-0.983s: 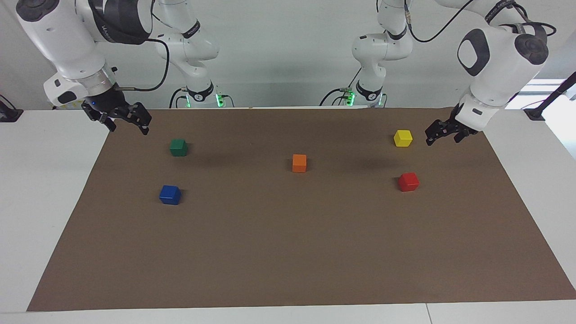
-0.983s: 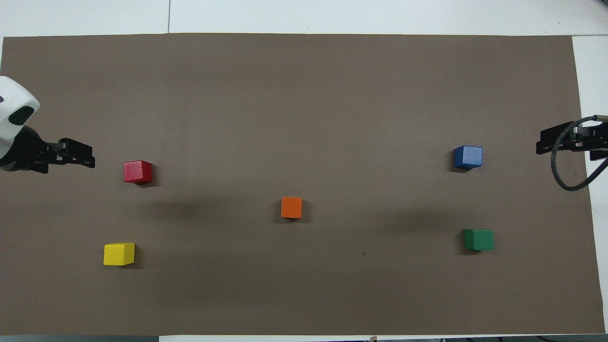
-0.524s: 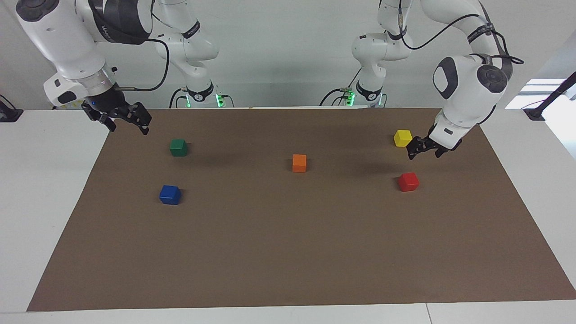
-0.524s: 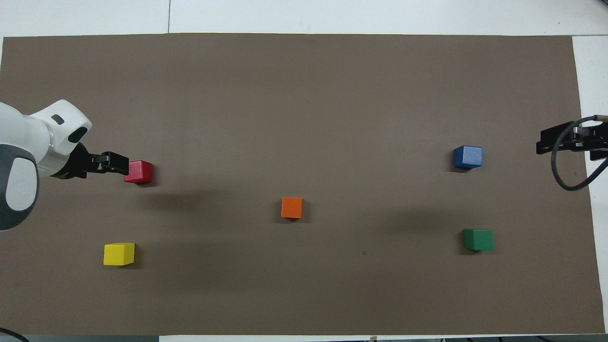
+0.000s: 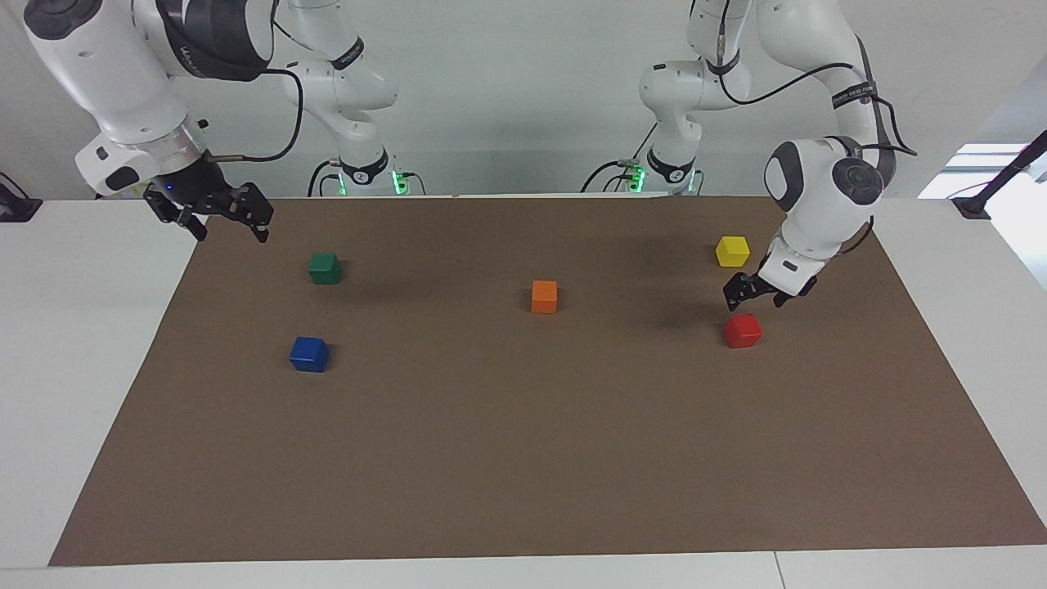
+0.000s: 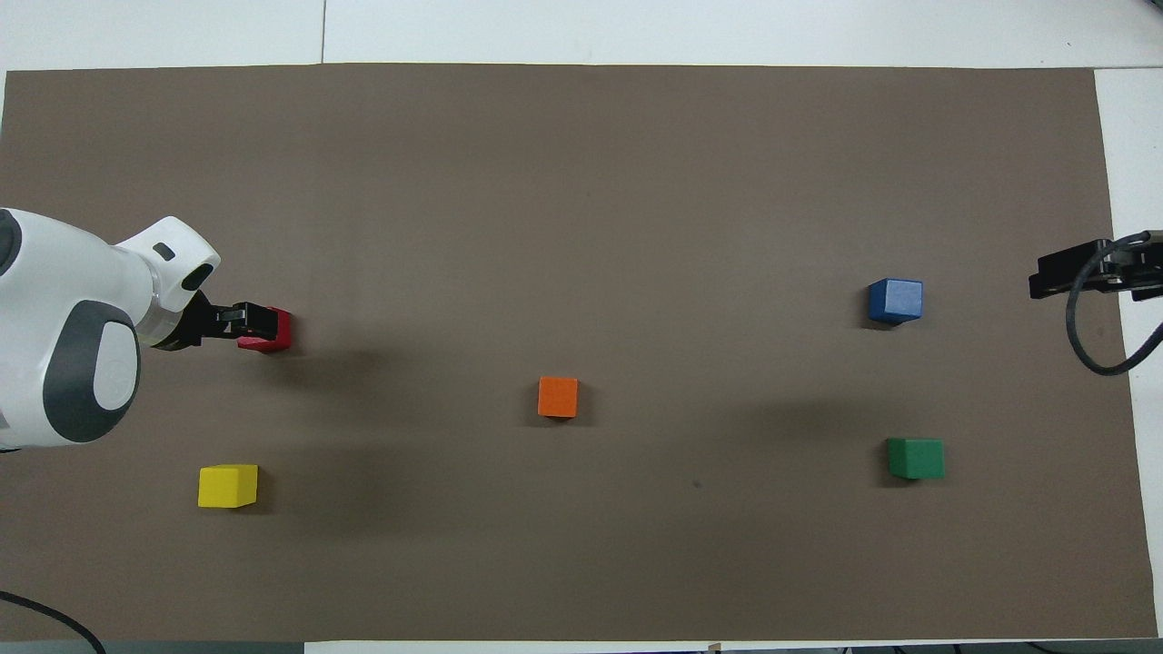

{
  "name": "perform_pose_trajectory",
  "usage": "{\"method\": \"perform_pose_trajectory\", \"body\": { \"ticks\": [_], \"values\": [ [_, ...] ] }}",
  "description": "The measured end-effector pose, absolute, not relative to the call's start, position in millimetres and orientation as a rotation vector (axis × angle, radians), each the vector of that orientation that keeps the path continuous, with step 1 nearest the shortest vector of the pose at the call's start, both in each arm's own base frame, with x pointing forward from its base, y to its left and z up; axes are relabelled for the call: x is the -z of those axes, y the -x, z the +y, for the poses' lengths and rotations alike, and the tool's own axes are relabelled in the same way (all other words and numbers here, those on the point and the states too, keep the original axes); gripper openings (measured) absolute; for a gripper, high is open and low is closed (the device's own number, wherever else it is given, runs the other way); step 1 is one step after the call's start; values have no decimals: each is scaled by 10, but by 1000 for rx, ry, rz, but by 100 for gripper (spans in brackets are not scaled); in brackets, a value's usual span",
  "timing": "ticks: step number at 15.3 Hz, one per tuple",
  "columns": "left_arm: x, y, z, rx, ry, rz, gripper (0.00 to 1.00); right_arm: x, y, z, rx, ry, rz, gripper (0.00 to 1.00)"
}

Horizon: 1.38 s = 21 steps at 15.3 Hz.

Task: Transfer red block to right arm and stack on blue block
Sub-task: 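Reach the left gripper down to the red cube and grasp it, then lift the red cube with the left gripper while the right gripper advances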

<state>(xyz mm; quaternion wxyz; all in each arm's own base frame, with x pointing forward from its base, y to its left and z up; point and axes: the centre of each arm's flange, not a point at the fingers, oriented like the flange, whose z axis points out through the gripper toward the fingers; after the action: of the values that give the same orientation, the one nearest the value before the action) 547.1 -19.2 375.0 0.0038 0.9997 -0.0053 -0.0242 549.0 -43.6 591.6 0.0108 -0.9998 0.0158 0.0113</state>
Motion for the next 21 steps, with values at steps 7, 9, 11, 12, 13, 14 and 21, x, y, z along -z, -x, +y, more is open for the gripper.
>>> {"method": "perform_pose_trajectory", "body": {
  "ticks": [7, 9, 11, 12, 13, 14, 21],
  "values": [
    [-3539, -5558, -173, 26, -3135, -10, 100, -5660, -5710, -106, 34, 2640, -38, 100],
    [-3444, -5582, -174, 28, -3136, -10, 100, -5421, -5861, -123, 80, 2471, -35, 100],
    [-3373, -5593, -174, 36, -3137, -9, 100, -5163, -5991, -80, 126, 2296, -8, 100],
    [-3338, -5599, -173, 38, -3137, -9, 100, -5063, -6036, -31, 137, 2207, 15, 100],
    [-3298, -5603, -174, 44, -3137, -9, 100, -4991, -6068, 22, 143, 2124, 38, 100],
    [-3245, -5607, -179, 53, -3137, -11, 100, -4927, -6079, 92, 139, 2043, 61, 100],
    [-3003, -5631, -210, 81, -3138, -19, 80, -4241, -5827, 974, -36, 1552, 22, 100]
  ]
}}
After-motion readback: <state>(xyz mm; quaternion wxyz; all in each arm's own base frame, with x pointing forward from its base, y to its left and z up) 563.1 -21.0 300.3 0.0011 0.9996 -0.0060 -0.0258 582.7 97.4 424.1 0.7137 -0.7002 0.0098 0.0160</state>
